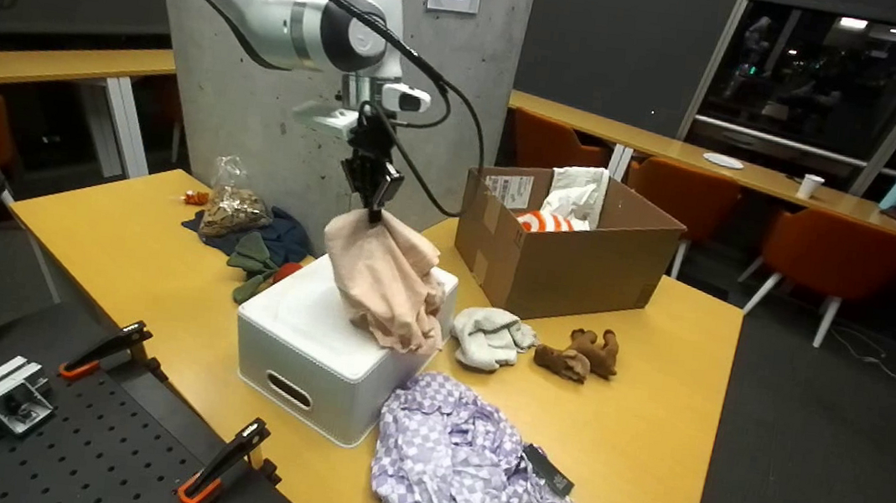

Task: Pick up the peach shirt and cover the yellow container on the upside down white basket, pick up the peach shirt with the yellow container twice, pick up the peach shirt and put it on the table

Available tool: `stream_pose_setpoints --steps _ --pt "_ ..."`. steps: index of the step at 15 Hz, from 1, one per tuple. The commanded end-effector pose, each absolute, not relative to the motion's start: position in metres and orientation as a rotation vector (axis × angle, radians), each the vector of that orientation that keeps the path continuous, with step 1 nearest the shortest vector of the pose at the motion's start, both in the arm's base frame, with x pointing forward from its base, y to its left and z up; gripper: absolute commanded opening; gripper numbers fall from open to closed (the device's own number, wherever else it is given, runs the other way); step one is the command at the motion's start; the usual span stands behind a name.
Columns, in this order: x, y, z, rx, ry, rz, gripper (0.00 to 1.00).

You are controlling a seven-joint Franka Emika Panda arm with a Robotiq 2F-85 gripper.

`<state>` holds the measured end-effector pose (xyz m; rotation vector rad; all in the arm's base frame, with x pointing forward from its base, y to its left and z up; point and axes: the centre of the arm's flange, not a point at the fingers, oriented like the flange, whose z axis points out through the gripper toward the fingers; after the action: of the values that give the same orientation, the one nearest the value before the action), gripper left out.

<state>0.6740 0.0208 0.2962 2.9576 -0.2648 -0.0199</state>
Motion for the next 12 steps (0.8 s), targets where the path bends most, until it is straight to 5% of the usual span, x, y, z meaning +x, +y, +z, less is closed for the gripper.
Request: stream_pose_setpoints --steps 1,8,12 --pt "0.647 0.049 0.318 2.952 -0.216 -0.024 0.44" --pt "0.637 -0.005 0.329 2.938 -0.248 -0.009 0.95" --pt "0.606 -0.043 0.307 2.937 -0.043 -0.079 1.0"
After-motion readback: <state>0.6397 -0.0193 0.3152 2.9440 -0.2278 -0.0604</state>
